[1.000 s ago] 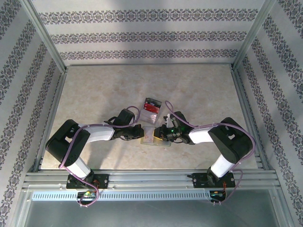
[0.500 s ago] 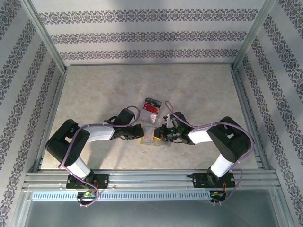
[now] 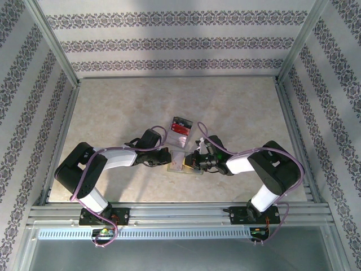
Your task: Take the credit cards out of the card holder
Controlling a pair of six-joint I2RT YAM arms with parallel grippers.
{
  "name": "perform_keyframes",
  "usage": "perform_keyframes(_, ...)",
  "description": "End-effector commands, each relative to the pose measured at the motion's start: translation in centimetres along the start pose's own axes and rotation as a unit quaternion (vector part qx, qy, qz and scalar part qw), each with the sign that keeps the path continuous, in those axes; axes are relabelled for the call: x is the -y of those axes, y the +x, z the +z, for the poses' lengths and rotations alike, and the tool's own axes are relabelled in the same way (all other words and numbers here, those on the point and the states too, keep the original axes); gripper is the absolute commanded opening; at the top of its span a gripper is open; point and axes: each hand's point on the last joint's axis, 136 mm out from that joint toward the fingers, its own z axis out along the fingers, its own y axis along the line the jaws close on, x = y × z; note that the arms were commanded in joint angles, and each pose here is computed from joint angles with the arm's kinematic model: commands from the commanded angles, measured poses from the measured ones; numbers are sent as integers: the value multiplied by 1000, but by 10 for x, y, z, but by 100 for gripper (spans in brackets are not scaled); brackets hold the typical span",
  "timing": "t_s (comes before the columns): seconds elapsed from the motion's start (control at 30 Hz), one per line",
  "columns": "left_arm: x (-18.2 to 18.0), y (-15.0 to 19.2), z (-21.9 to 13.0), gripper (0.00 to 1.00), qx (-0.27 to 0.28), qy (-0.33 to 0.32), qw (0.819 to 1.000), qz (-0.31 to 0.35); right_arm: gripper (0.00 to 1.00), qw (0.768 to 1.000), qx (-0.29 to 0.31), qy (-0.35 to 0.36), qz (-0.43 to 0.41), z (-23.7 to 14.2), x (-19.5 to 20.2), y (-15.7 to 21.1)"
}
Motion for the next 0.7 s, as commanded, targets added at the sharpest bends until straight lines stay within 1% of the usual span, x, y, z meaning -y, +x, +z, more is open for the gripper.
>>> perform_keyframes(0.0,-50,18,6,5,-23,-96,995,-27,4,1000,-5,-1,2,-4,5,5)
perform_keyframes(0.17,-47,17,6,5,-23,-91,995,-25,4,1000,-1,-2,2,-8,6,3)
perform_keyframes(0.27,-45,17,6,5,-23,-87,996,-24,15,1000,-1,-4,2,-7,5,3)
perform_keyframes(0.37,-44,16,7,4,-24,-86,996,-24,22,1000,-1,-6,2,-6,2,1)
perform_keyframes(0.47,-44,17,7,4,-24,-85,996,-24,25,1000,-2,-3,6,-3,2,-1)
perform_keyframes(0.67,-41,17,7,4,-26,-82,996,-21,26,1000,2,10,12,2,7,-4)
